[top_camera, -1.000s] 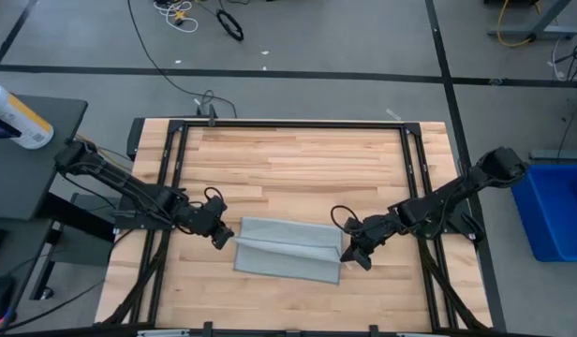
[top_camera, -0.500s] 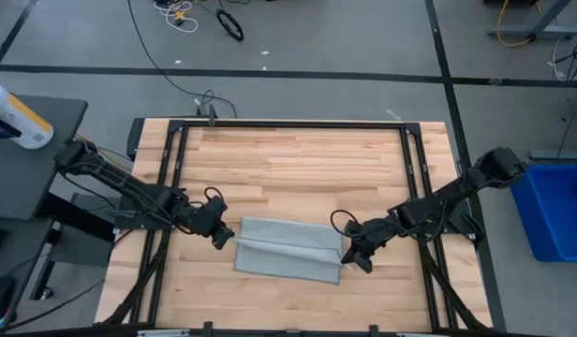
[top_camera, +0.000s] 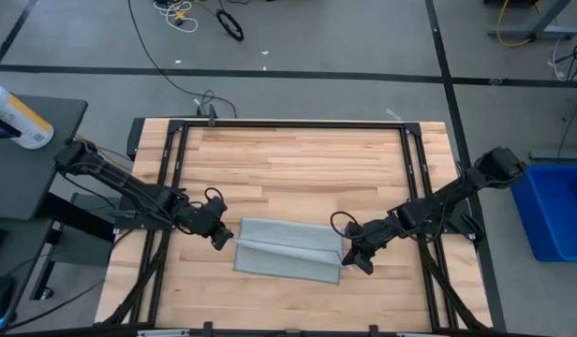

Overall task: Fold microfiber towels
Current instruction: Fold the grey towel

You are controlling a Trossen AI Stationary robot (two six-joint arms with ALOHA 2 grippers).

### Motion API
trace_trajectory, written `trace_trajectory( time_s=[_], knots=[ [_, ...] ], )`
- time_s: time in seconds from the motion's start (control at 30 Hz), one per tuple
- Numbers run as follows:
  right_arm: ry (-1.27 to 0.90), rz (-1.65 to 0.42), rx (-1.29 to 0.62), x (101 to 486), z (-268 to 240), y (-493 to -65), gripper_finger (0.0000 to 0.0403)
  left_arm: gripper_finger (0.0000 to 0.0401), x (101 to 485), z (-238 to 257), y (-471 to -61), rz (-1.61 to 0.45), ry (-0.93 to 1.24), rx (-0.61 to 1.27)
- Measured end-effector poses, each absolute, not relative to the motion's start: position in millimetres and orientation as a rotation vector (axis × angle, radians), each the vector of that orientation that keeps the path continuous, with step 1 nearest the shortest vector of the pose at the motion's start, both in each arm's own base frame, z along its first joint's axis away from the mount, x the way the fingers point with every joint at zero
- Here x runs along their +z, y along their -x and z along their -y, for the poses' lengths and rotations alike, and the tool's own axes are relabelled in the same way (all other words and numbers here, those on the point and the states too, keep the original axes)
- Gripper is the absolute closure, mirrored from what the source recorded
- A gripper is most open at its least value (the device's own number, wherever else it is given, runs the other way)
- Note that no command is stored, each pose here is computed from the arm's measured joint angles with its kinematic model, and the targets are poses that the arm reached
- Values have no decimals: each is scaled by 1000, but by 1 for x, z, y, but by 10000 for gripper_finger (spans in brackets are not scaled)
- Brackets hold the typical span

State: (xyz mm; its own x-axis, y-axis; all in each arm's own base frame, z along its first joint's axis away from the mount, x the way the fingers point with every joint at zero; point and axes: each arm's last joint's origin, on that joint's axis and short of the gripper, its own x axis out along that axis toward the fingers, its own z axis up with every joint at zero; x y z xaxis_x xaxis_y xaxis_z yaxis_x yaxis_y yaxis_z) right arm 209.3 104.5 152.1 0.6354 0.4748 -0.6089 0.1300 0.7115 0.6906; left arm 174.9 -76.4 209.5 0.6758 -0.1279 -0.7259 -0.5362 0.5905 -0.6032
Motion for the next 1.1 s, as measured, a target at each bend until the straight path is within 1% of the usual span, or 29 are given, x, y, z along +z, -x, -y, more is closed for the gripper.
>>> trace_trajectory(
  time_s=[0.2, 0.37, 0.5, 0.6, 0.7, 0.83, 0.93, 1.0, 1.1],
  knots=[
    [-783, -885, 247, 153, -105, -209, 362, 343, 209, 76, -175, -822, 925, 271],
    [-785, -878, 270, 154, -106, -210, 325, 310, 210, 77, -175, -826, 923, 256],
    [-786, -862, 280, 155, -107, -211, 290, 289, 209, 77, -174, -831, 922, 262],
    [-781, -861, 282, 155, -107, -211, 272, 281, 209, 76, -174, -826, 920, 269],
    [-786, -855, 259, 155, -104, -212, 269, 279, 209, 76, -175, -810, 911, 287],
    [-798, -873, 245, 151, -99, -215, 290, 278, 207, 76, -178, -800, 909, 304],
    [-812, -889, 251, 149, -96, -217, 300, 278, 200, 77, -183, -832, 904, 322],
    [-819, -896, 239, 147, -92, -218, 299, 278, 193, 78, -188, -853, 900, 332],
    [-834, -924, 221, 145, -87, -219, 280, 278, 185, 80, -200, -851, 916, 325]
  ],
)
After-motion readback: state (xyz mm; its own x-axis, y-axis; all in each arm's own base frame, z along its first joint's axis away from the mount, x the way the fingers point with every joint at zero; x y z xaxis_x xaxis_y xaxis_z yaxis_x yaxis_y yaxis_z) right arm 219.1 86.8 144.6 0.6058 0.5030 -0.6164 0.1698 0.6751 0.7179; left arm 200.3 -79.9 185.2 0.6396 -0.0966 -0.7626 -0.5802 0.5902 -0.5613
